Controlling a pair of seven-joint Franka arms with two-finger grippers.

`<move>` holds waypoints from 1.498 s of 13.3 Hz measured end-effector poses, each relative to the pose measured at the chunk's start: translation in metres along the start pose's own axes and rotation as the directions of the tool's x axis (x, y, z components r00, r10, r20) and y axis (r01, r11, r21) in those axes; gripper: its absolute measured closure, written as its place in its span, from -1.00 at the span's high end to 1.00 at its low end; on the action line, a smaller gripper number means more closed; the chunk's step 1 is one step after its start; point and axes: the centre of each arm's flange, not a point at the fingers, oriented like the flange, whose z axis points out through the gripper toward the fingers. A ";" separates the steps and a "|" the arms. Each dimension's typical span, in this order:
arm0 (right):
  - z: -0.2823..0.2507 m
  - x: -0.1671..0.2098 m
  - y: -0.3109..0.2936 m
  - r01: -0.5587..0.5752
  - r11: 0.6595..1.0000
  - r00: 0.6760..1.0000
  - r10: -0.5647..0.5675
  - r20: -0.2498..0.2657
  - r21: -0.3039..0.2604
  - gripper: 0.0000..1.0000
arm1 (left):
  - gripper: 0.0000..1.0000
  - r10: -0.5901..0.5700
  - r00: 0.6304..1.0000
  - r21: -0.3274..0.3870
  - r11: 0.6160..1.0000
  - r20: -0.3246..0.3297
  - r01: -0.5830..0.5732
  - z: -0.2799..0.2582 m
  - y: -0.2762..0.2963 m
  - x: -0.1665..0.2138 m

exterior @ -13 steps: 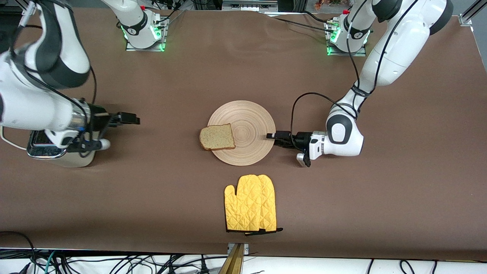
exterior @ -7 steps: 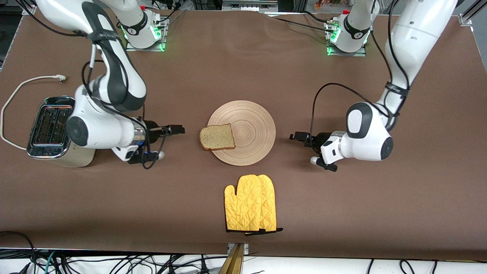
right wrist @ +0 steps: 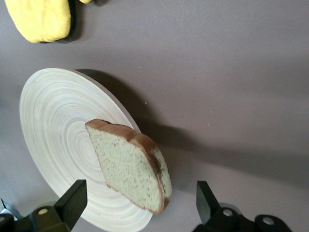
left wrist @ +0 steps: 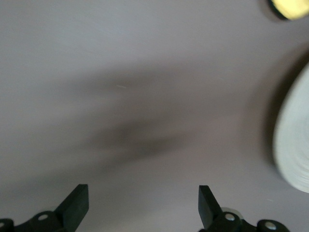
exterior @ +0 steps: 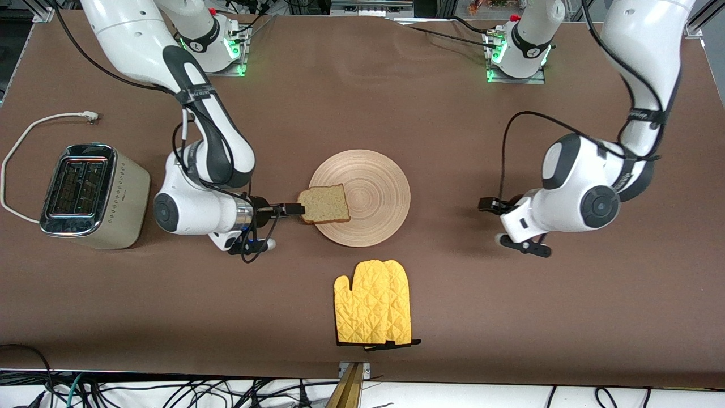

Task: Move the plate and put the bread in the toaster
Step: 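Grasp the bread slice with the right gripper while the left gripper withdraws, then lift the bread with the right gripper and carry it over the toaster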

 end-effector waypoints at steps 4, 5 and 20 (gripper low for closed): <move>0.036 0.008 0.019 -0.005 1.000 1.000 0.005 0.007 0.002 1.00 | 1.00 -0.060 0.980 0.089 0.993 -0.190 0.078 -0.152 -0.039 -0.032; 0.041 0.009 0.022 -0.007 1.000 1.000 0.007 0.013 0.001 1.00 | 1.00 -0.060 0.970 0.100 0.991 -0.236 0.086 -0.189 -0.033 -0.047; 0.048 0.008 -0.015 0.020 0.998 1.000 -0.020 0.009 0.060 -0.67 | 1.00 -0.271 0.954 0.125 0.950 -0.125 0.287 -0.225 -0.014 -0.142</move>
